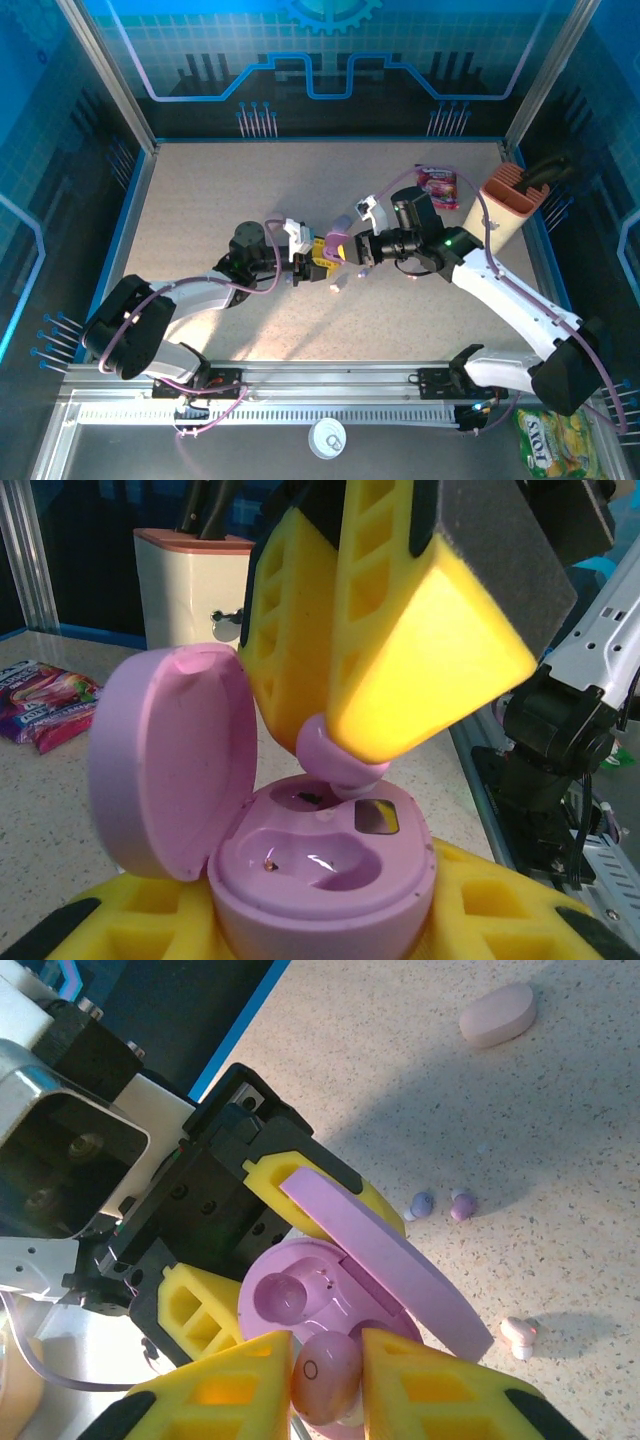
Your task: Insert the wireless bluetooth earbuds into the charging case
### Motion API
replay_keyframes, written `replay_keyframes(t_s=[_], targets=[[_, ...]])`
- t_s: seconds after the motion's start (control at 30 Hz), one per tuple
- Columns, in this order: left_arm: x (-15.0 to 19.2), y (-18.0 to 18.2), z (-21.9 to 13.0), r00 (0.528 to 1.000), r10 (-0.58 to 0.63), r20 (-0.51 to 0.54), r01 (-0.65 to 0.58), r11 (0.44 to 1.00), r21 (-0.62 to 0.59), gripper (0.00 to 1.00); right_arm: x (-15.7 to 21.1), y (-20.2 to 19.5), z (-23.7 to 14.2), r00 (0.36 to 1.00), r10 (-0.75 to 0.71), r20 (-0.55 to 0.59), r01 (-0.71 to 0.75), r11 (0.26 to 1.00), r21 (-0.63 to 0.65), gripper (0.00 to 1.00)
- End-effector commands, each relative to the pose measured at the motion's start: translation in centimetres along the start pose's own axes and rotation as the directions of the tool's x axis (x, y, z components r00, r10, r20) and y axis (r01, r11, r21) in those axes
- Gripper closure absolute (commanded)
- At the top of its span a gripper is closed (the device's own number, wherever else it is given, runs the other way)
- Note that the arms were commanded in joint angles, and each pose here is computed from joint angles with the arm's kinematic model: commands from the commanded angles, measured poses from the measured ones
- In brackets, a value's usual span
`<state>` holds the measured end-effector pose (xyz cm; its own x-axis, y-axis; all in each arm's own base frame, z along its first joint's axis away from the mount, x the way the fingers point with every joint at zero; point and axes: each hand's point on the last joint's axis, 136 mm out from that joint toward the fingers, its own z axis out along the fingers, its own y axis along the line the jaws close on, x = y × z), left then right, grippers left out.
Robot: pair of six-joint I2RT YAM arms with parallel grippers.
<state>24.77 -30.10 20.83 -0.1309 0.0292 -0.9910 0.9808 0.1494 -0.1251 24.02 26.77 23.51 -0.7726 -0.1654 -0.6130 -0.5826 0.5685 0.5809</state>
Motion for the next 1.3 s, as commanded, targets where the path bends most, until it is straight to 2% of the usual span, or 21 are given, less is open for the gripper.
replay_keyframes(t_s=[0.0,0.1,0.2,0.4,0.6,0.8,1.0,1.13,1.27], targets=[[-1.9,-1.3,0.1,0.996,0.061,0.058,-0.065,0.996,0.061,0.66,0.0,-0.6,0.5,1.000,-0.005,-0.010,0.005,1.000,-0.004,0.76],[-2.0,-1.3,0.0,0.996,0.064,0.061,-0.067,0.996,0.059,0.66,0.0,-0.7,0.4,1.000,-0.012,-0.005,0.012,1.000,0.011,0.74],[-1.9,-1.3,0.0,0.996,0.063,0.060,-0.067,0.996,0.055,0.66,-0.5,-0.5,-0.3,0.999,-0.029,0.018,0.029,0.999,0.026,0.64],[-2.0,-0.9,-0.1,0.996,0.064,0.059,-0.065,0.998,0.025,0.66,-1.0,0.4,-1.9,0.996,-0.073,0.056,0.071,0.997,0.036,0.55],[-1.7,0.4,-1.0,0.997,0.054,0.062,-0.052,0.998,-0.035,0.66,-1.3,1.5,-4.0,0.983,-0.128,0.135,0.124,0.992,0.039,0.50],[-2.8,2.9,-4.1,0.987,0.035,0.157,-0.015,0.992,-0.126,0.67,-1.4,0.4,-4.2,0.971,-0.101,0.215,0.089,0.994,0.066,0.48],[-5.0,4.8,-8.2,0.964,0.100,0.247,-0.036,0.968,-0.248,0.67,-0.9,-3.4,-1.5,0.971,0.073,0.228,-0.100,0.989,0.112,0.49],[-6.6,5.2,-9.7,0.954,0.141,0.263,-0.058,0.953,-0.298,0.67,0.1,-5.8,2.0,0.963,0.205,0.175,-0.228,0.966,0.124,0.49],[-7.9,4.8,-10.4,0.945,0.177,0.274,-0.085,0.944,-0.318,0.67,0.4,-7.0,6.3,0.961,0.254,0.107,-0.266,0.957,0.118,0.49]])
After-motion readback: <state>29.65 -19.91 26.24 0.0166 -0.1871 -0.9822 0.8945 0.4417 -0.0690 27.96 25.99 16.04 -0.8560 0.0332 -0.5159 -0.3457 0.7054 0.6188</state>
